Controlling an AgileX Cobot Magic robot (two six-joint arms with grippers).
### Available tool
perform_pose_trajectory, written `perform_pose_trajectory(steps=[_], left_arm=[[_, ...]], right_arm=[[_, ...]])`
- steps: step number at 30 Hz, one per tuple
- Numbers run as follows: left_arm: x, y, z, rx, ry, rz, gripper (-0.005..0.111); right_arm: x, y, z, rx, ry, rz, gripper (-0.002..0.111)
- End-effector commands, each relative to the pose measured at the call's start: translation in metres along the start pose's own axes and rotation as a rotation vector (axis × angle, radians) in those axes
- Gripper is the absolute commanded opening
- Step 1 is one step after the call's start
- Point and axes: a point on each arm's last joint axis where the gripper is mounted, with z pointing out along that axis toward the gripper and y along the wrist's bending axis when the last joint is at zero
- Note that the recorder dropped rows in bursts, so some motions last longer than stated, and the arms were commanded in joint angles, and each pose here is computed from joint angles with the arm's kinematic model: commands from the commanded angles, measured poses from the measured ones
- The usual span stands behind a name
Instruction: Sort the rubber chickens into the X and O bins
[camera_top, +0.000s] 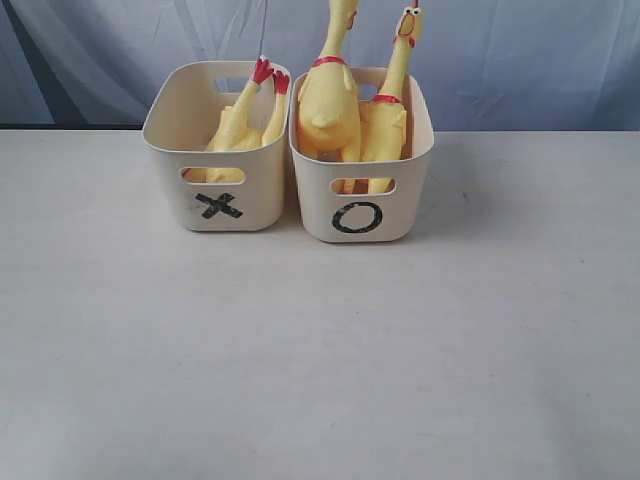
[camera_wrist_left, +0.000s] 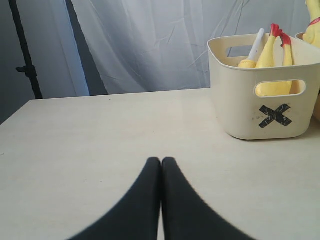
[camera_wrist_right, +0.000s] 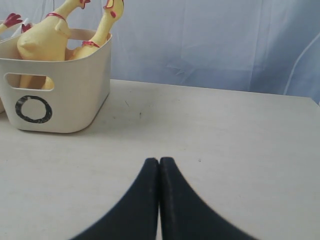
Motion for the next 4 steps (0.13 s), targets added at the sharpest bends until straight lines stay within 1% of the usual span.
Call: perform_pose_trajectory(steps=[1, 4], left_arm=[[0.0, -0.0002, -0.0002, 0.003, -0.013, -0.017, 0.0], [0.0, -0.0002, -0.0002, 0.003, -0.013, -0.017, 0.0]], right_arm=[[0.0021, 0.0001, 0.0002, -0.001, 0.001, -0.008, -0.001], [0.0023, 0.0001, 0.0002, -0.001, 0.003, -0.008, -0.001]])
